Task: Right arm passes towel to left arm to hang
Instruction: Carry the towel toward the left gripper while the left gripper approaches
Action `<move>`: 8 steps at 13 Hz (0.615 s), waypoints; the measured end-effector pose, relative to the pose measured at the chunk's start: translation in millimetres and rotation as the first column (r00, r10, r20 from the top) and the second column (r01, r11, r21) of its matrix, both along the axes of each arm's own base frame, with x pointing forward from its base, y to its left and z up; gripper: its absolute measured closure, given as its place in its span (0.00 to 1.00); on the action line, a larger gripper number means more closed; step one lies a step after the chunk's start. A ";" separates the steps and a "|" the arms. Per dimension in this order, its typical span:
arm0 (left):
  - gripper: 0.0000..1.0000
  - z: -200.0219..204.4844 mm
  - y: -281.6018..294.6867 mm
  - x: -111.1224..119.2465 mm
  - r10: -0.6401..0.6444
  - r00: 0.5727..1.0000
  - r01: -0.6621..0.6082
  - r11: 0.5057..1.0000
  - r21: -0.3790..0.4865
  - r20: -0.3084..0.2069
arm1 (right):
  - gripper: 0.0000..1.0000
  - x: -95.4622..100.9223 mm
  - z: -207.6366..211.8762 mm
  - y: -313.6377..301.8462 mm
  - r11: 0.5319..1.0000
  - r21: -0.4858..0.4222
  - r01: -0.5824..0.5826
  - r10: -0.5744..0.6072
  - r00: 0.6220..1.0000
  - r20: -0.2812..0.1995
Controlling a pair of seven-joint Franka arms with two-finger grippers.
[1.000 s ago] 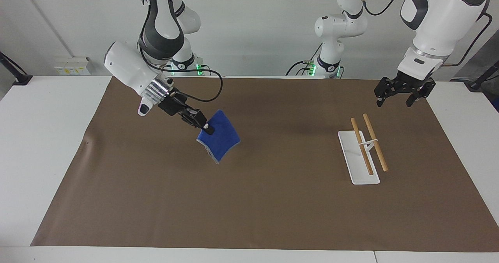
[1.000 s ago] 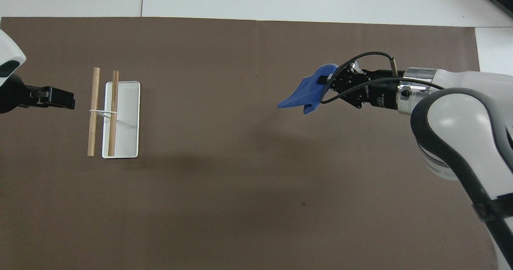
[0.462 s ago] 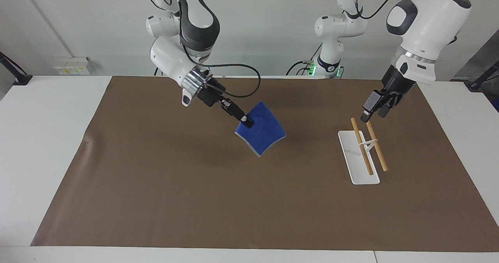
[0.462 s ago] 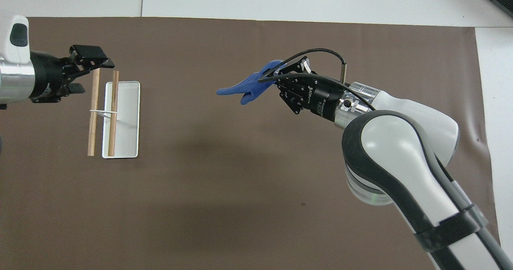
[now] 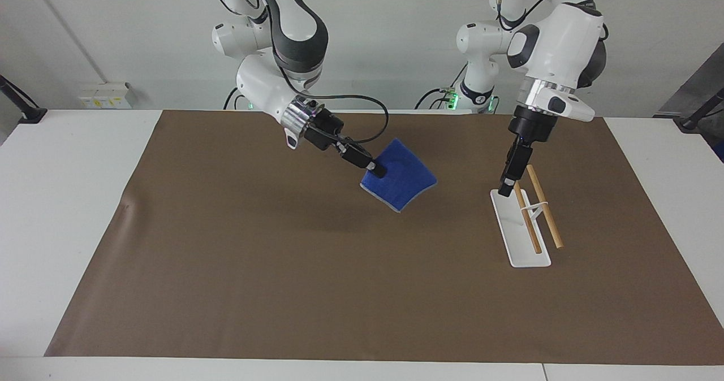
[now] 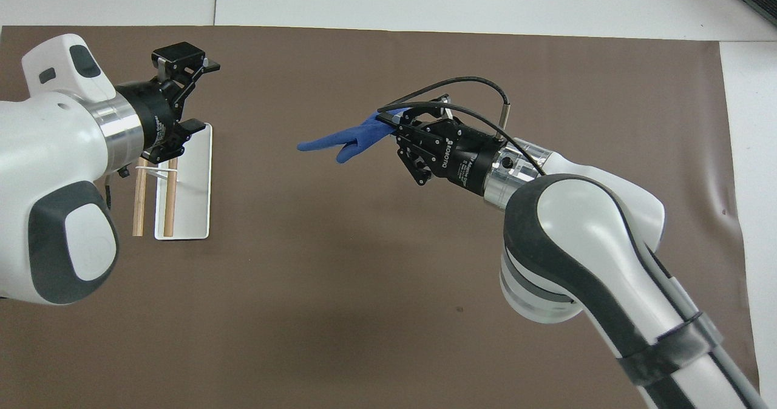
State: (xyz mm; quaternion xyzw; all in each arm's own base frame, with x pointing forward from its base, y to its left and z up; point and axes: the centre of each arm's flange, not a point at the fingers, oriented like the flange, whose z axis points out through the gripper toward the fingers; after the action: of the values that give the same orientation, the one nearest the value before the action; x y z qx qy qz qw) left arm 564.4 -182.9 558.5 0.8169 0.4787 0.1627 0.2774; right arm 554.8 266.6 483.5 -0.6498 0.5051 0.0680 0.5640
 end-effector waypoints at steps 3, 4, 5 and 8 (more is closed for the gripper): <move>0.00 -7.6 -49.1 -19.3 -0.012 1.000 0.012 0.999 -0.045 -0.011 | 0.96 0.7 0.0 2.0 0.994 0.085 0.072 -0.061 0.990 -0.128; 0.00 -11.1 -61.3 -25.2 -0.028 1.000 0.027 0.999 -0.047 -0.012 | 0.96 3.0 2.0 2.2 0.990 0.101 0.100 -0.083 0.984 -0.158; 0.00 -14.9 -69.7 -29.6 -0.041 0.999 0.040 0.998 -0.047 -0.014 | 0.96 4.3 3.8 4.2 0.985 0.113 0.130 -0.109 0.979 -0.174; 0.00 -35.0 -88.9 -40.5 -0.055 0.998 0.053 0.997 -0.058 -0.018 | 0.96 3.7 6.6 17.4 0.964 0.169 0.203 -0.166 0.963 -0.213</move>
State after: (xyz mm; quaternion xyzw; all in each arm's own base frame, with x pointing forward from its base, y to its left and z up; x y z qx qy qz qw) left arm 523.9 -271.8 523.6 0.8229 0.4637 0.1332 0.3003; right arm 558.4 284.1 490.2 -0.5331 0.6081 0.1266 0.5744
